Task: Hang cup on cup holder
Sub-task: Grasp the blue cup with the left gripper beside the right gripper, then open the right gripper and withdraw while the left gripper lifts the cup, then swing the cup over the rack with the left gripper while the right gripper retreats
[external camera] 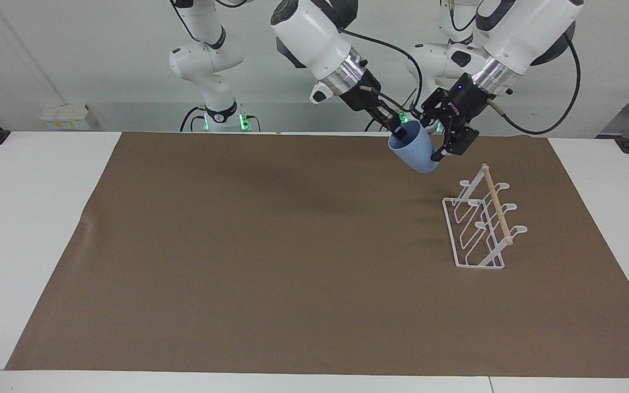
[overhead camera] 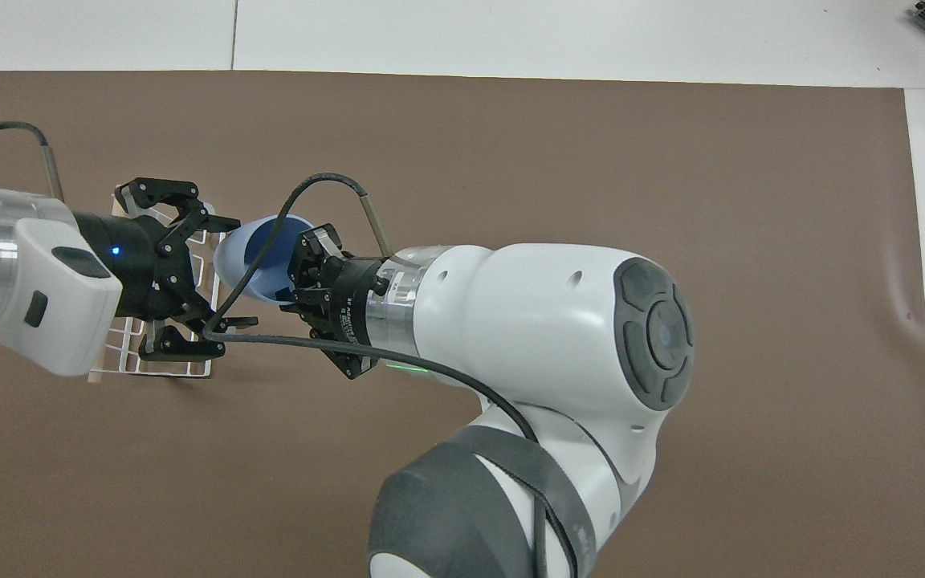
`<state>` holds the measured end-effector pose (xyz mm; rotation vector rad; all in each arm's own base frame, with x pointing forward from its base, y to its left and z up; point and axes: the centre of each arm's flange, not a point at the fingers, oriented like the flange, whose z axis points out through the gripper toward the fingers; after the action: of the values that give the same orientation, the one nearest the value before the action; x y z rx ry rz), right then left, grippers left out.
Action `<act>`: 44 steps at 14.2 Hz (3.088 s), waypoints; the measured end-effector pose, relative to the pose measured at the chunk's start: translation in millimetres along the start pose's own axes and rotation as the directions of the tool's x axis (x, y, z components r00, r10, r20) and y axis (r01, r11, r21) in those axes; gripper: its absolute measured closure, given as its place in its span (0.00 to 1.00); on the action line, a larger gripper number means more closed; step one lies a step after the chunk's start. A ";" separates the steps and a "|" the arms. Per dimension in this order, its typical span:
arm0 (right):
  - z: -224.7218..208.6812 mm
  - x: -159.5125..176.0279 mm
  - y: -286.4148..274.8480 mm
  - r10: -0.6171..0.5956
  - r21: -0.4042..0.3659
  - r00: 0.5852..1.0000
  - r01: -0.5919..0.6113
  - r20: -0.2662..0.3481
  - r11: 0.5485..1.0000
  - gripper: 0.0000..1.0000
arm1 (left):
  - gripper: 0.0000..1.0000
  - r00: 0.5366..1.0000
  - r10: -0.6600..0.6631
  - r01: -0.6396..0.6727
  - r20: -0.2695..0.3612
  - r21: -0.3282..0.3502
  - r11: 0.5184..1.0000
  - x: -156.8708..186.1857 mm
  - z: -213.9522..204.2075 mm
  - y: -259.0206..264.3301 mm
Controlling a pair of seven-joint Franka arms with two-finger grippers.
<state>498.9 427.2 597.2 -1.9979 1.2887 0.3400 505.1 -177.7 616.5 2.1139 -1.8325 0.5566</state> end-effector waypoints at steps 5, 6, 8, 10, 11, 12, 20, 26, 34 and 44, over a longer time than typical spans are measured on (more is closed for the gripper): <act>0.4 2.6 0.6 0.005 -0.016 1.000 -0.005 -0.002 1.000 0.95 | 0.15 1.000 0.009 -0.009 -0.013 -0.002 1.000 7.7 18.3 -3.8; 0.3 2.6 0.5 0.005 -0.016 1.000 -0.005 -0.002 1.000 0.95 | 0.15 1.000 0.009 -0.009 -0.013 -0.002 1.000 7.8 18.2 -3.8; 0.3 2.5 0.5 0.005 -0.016 1.000 -0.005 -0.002 1.000 0.95 | 0.15 1.000 0.009 -0.009 -0.013 -0.002 1.000 7.7 18.1 -3.8; 0.3 2.3 0.5 0.005 -0.016 1.000 -0.005 -0.002 1.000 0.95 | 0.15 1.000 0.008 -0.008 -0.013 -0.002 1.000 7.5 17.8 -3.9; 0.2 2.0 0.4 0.004 -0.015 1.000 -0.005 -0.001 1.000 0.95 | 0.15 1.000 0.008 -0.008 -0.013 -0.003 1.000 7.3 17.4 -4.0; 0.2 1.9 0.3 0.004 -0.015 1.000 -0.004 -0.001 1.000 0.95 | 0.16 1.000 0.008 -0.008 -0.013 -0.003 1.000 7.2 17.1 -4.1; -5.4 2.1 -5.2 0.005 0.007 1.000 -0.005 0.000 1.000 0.67 | 0.19 1.000 -0.004 0.004 0.023 0.003 1.000 -4.9 14.1 -9.3; -13.1 16.1 -11.7 -0.004 0.022 1.000 0.004 -0.012 1.000 0.57 | 0.19 0.967 0.057 -0.083 0.248 0.095 0.992 -19.3 0.3 -23.4; -30.8 67.0 -15.0 -0.546 -0.113 0.838 0.543 0.000 0.832 0.58 | 0.19 0.732 0.076 -0.241 0.677 0.153 0.958 -44.1 -10.4 -37.9; -121.7 115.3 -10.1 -0.899 -0.613 0.404 0.757 0.169 0.225 0.57 | 0.19 0.247 0.104 -0.485 0.963 0.030 0.874 -45.4 60.0 -68.3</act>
<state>542.1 266.8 621.8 -3.0444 -0.0883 -0.0536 573.3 -155.1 544.6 2.5573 -3.0067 -0.6474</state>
